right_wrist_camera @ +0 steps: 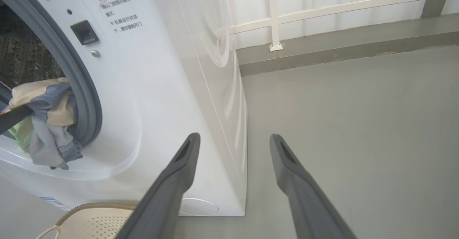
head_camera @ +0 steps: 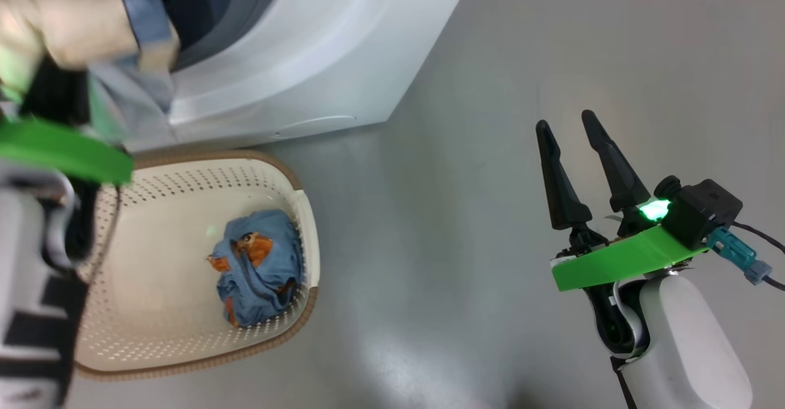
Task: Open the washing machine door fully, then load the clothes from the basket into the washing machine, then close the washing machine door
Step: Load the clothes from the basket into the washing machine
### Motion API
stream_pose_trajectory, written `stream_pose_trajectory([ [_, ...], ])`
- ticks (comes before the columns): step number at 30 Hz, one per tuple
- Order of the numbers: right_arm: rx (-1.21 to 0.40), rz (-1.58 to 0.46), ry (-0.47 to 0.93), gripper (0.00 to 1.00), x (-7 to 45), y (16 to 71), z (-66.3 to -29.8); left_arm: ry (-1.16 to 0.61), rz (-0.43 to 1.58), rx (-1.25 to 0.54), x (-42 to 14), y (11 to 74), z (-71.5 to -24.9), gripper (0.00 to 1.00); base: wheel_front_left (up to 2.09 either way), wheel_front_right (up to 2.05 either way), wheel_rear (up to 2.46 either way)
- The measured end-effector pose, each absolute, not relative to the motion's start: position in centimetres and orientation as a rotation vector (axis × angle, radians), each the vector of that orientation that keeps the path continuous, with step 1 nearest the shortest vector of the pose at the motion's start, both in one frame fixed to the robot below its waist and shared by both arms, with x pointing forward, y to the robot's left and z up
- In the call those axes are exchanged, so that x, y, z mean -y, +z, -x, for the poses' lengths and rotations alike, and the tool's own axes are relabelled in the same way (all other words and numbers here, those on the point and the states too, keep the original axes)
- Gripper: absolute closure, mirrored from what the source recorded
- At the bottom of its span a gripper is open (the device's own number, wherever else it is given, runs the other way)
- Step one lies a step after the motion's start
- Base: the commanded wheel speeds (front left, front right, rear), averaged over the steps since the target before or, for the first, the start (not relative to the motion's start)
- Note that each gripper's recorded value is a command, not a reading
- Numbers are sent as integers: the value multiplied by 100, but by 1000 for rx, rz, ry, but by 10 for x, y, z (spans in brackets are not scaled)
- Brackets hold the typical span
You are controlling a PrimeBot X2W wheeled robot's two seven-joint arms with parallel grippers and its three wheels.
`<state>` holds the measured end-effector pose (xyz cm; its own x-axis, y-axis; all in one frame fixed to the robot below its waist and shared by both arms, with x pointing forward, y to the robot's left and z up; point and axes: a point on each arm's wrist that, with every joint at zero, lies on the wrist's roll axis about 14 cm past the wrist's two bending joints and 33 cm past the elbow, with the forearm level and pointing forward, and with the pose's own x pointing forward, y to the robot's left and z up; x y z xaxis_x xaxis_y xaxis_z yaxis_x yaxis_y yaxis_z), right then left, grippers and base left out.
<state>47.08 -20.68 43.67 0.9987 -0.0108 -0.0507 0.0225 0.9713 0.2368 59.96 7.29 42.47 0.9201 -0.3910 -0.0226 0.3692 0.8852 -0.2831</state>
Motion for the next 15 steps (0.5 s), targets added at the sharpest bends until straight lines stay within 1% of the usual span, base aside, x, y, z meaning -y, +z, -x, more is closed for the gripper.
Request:
stream_pose_trajectory([
  [4, -70, -233, -24, 0, 209, 428, -470, -410, 265, -56, -64, 438, -629, 100, 0, 0, 0],
  [8, -74, -219, -37, 0, 216, 424, -473, -404, 226, -74, -60, 432, -659, 100, 0, 0, 0],
  [15, -96, -187, -76, 0, 232, 415, -472, -382, 214, -85, -53, 424, -706, 100, 0, 0, 0],
])
